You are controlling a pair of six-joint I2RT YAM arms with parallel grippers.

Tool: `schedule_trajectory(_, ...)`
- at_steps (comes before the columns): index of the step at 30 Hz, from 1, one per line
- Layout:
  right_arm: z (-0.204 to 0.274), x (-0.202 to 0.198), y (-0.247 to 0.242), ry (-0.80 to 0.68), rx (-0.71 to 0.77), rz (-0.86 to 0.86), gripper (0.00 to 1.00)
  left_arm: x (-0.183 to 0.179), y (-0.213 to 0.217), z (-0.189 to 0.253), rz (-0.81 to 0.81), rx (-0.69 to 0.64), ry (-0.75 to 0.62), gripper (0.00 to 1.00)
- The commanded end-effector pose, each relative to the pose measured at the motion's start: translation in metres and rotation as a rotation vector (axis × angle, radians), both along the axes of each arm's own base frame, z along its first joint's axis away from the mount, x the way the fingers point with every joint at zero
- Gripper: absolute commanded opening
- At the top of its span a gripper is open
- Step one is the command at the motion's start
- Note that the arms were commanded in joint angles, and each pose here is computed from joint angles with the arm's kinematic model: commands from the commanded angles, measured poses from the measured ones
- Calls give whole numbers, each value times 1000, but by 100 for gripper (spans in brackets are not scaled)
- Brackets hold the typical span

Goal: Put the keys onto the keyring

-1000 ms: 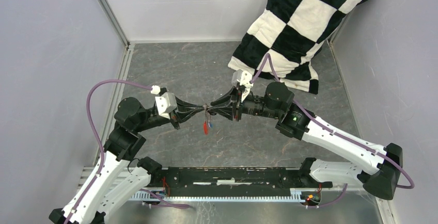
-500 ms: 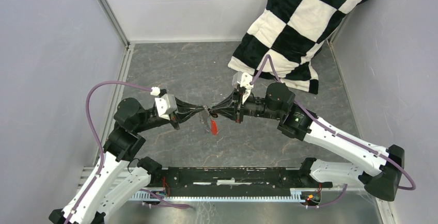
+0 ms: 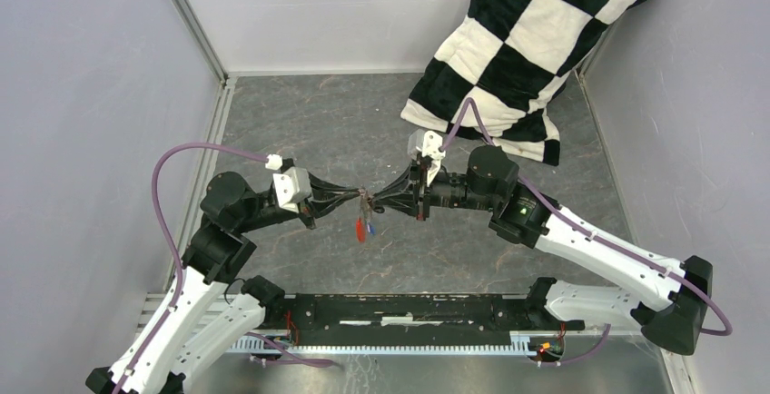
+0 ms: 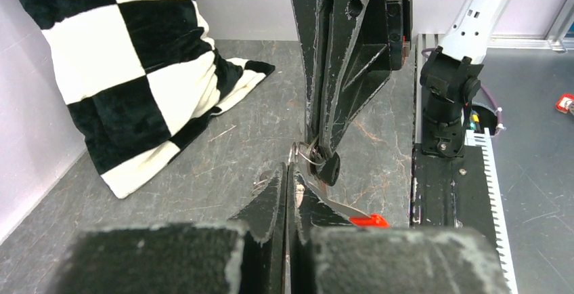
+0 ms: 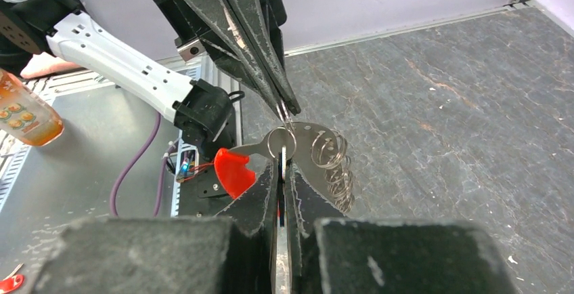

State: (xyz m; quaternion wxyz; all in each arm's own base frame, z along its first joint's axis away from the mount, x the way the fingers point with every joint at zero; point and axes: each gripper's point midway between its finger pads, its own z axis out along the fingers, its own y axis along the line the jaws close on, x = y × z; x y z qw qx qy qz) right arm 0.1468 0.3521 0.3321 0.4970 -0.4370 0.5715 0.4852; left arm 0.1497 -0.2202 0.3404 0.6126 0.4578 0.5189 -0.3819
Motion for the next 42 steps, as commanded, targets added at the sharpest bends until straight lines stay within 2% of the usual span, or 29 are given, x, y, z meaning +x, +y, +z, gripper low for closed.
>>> schedule_trajectory(1,0,-9,3,6,-1,61,8,-4,0,18,-24,-14,-104,2)
schedule_trajectory(3,0,-11,3,9,-8,70,8,-5,0,18,-29,-9,-113,2)
schedule_trajectory(8,-2,-17,3,15,-7,106,18,-7,0,18,-39,4,-129,2)
schedule_trajectory(10,-2,-19,4,16,-8,118,25,-8,0,18,-50,4,-131,2)
schedule_trajectory(12,2,-17,4,0,-10,110,37,-11,-2,17,-70,9,-126,2)
schedule_trajectory(17,26,-2,-9,-116,-16,29,58,-23,-4,11,-151,44,-119,2)
schedule_trajectory(22,44,2,-12,-236,11,25,65,-32,-6,7,-211,57,-114,2)
schedule_trajectory(25,45,-4,-3,-236,18,96,61,-33,-7,8,-215,59,-114,2)
schedule_trajectory(29,35,-12,7,-207,12,181,50,-33,-6,11,-210,57,-122,2)
schedule_trajectory(38,29,-15,12,-187,17,216,36,-34,-5,10,-206,58,-124,2)
schedule_trajectory(40,27,-17,14,-173,21,229,35,-34,-5,10,-207,58,-124,2)
schedule_trajectory(42,25,-19,15,-167,16,241,42,-33,-5,10,-204,58,-125,2)
